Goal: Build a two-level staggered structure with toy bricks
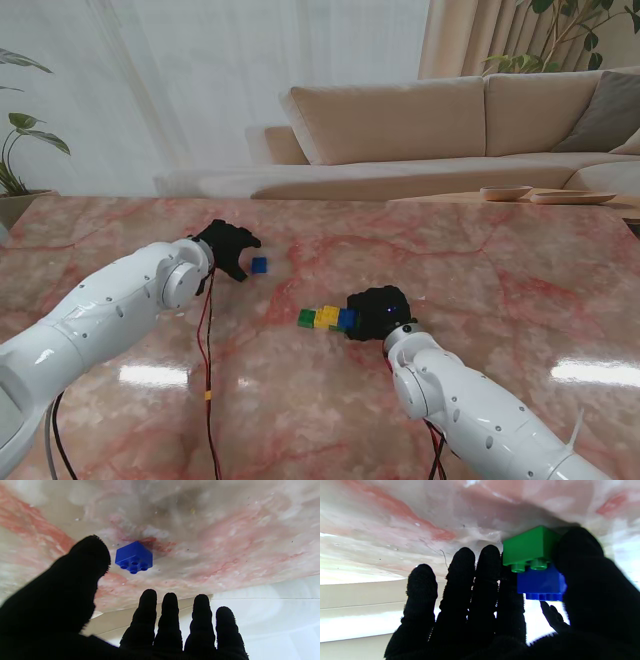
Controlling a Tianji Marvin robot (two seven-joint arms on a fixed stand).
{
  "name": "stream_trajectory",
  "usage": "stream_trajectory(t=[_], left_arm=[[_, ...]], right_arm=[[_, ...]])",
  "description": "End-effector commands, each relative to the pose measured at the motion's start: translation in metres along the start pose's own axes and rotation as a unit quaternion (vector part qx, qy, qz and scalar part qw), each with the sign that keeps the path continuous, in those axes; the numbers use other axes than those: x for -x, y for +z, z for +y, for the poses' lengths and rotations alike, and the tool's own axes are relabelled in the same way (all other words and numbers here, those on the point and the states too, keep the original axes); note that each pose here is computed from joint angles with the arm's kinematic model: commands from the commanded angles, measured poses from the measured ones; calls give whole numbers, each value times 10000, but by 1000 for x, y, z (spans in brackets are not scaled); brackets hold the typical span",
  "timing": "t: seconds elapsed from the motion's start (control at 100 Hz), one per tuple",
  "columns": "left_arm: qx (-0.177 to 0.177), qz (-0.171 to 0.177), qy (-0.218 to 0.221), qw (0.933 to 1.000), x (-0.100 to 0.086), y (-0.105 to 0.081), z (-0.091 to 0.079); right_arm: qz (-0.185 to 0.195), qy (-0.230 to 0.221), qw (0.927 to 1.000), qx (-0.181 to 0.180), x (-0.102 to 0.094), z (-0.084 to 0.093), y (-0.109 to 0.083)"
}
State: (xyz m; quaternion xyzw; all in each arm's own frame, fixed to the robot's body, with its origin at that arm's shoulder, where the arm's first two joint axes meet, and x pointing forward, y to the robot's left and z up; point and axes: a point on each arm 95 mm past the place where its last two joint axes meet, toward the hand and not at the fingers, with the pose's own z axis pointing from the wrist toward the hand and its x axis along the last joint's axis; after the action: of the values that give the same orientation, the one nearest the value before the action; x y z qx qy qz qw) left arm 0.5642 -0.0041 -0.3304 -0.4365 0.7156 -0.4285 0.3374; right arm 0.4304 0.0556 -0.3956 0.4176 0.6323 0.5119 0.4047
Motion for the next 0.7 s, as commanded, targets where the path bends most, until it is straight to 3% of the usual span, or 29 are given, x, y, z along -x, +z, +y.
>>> stream_trajectory(t=[0.0, 0.5, 0.69], left_arm=[[28, -39, -23, 10000, 0, 3, 4], [134, -87, -416, 9990, -5, 24, 21], [12, -55, -547, 9985, -10, 28, 23]], right_arm=[[-20, 5, 9999, -137, 1, -7, -3], [-29, 83, 9998, -156, 1, -8, -2], [-43, 102, 9998, -186, 2, -8, -2]])
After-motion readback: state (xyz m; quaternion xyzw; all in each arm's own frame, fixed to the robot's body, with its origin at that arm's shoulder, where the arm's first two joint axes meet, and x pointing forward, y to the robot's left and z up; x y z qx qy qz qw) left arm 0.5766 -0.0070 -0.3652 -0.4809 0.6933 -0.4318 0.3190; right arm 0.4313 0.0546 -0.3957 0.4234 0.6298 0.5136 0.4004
